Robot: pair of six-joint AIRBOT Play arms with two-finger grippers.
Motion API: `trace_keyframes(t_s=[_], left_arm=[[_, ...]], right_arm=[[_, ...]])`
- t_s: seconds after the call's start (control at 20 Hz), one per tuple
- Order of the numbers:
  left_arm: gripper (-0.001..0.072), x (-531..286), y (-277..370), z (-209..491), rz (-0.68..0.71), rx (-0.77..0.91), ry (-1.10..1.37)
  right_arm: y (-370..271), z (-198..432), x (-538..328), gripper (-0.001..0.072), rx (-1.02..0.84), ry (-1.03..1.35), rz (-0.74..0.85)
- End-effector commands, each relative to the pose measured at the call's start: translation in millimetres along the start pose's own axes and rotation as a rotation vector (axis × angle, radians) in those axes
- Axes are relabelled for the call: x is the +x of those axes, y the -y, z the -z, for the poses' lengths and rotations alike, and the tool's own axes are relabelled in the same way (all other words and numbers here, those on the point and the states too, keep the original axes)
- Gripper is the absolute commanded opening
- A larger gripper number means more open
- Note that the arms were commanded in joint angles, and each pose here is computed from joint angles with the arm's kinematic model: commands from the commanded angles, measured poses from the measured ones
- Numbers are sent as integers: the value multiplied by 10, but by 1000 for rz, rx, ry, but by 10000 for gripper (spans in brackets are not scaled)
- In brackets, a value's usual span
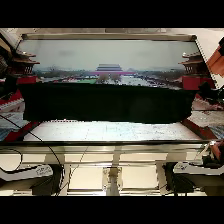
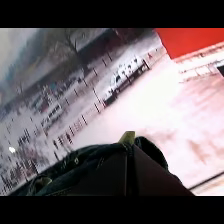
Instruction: Fold the clothes and pants, and hang the long-sleeved shirts on hangers.
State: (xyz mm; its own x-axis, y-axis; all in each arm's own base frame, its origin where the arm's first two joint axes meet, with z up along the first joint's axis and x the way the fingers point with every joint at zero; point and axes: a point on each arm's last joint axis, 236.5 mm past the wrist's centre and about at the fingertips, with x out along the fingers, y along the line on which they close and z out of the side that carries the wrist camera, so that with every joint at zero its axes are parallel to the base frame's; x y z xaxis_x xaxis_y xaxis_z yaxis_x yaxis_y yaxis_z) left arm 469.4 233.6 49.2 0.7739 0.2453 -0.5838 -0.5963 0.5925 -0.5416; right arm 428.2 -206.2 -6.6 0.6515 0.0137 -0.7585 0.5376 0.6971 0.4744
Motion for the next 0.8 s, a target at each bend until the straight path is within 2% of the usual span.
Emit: trace_keyframes(t_s=[0.0,0.15,0.3,0.55,0.75], left_arm=[[21,-14,75,-96,15,-34,35],[20,-252,230,-355,46,-22,82],[20,-488,219,-625,52,-36,132],[20,-361,-142,-137,-32,-107,-95],[20,-702,24,-327,-14,-39,-32]], right_arm=[[33,-62,106,17,43,31,10],[71,-64,81,17,32,28,15],[65,-15,-46,17,-89,-45,1],[67,11,-197,17,-136,-112,7],[37,168,-310,16,-238,-205,-22]])
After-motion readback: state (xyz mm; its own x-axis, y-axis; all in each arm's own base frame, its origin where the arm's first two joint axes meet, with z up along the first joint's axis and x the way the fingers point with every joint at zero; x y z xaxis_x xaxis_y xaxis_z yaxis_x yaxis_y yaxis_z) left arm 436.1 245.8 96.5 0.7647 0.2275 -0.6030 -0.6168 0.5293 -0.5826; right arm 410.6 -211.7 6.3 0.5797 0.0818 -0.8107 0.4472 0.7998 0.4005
